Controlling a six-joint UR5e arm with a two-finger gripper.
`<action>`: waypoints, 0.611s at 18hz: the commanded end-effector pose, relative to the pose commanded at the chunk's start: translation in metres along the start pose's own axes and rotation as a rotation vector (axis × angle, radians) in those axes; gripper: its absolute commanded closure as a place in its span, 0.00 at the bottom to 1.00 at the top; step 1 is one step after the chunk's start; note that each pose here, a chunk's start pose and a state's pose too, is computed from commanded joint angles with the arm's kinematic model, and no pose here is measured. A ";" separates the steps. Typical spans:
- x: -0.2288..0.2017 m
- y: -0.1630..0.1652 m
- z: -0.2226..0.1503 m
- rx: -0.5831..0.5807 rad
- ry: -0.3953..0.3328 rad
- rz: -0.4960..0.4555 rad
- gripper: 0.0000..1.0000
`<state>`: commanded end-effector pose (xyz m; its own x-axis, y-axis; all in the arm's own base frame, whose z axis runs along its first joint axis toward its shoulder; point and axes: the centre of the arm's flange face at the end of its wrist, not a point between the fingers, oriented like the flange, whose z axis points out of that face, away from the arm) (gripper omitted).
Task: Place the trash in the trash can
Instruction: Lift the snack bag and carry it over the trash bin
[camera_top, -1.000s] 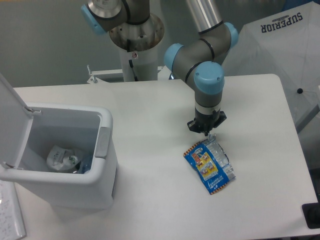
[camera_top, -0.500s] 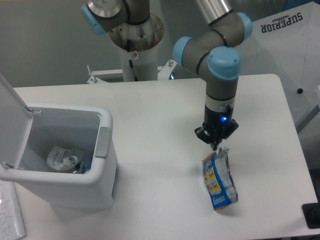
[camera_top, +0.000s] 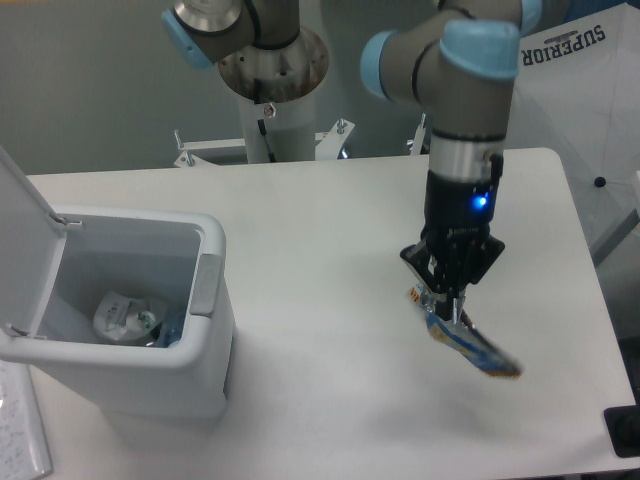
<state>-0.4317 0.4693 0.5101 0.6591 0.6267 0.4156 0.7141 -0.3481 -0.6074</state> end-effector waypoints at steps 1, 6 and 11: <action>0.015 0.003 0.000 -0.003 0.018 -0.029 1.00; 0.082 0.009 -0.046 0.041 0.109 -0.029 1.00; 0.141 0.026 -0.096 0.078 0.166 -0.063 1.00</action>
<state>-0.2974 0.4818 0.6178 0.6480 0.5197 0.5568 0.7391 -0.2526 -0.6244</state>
